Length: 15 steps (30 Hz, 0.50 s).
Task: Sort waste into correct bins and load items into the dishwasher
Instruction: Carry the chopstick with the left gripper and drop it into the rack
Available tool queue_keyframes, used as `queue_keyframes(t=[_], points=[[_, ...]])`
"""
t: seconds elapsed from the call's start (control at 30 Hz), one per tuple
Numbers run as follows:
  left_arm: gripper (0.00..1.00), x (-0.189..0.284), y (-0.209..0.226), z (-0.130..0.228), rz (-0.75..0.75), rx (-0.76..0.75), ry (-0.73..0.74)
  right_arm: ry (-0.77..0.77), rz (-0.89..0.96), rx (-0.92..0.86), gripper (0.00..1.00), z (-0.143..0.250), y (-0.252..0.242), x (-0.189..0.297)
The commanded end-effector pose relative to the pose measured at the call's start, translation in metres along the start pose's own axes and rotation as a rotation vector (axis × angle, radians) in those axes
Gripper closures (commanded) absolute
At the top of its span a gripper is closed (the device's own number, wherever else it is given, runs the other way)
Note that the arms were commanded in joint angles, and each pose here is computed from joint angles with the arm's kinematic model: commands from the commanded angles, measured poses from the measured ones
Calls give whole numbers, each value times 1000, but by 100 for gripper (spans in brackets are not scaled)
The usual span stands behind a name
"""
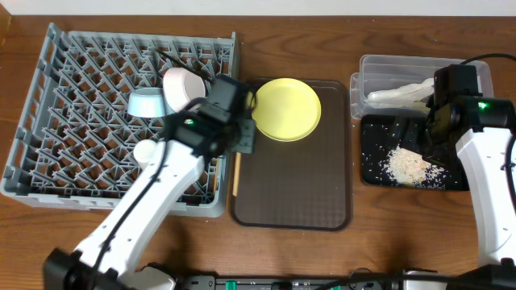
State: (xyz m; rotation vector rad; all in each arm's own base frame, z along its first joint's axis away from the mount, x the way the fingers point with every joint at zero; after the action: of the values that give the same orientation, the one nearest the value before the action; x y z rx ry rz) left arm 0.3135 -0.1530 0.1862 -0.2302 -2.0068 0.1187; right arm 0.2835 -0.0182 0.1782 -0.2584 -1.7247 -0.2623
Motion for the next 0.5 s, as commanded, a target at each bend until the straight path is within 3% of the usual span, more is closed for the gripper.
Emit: queue_keyframes(t=[0.0,0.3,0.47], points=[[92,9,30,-17,-84,-44,-68,-36,-7,9,1,-4,0,10],[92,-18,57,-31,-127,-17,-57,-36,-7,9,1,-4,0,10],[83,-36,71,-37,-204,-6,-55,-36,-6,9,1,-4,0,10]])
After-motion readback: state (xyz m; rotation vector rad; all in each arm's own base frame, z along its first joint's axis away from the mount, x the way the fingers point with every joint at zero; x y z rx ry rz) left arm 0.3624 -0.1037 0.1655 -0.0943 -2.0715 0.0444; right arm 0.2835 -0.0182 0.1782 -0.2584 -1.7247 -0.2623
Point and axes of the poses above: each gripper's point midway between its finger pads, its own x axis back along the fingers, its own y axis along the line the jaws close on, z = x × y, the point moved 2 cm from there along x, back along the fingers, and after that the axes turned 5 degrees about x, right-handed, at the moved point
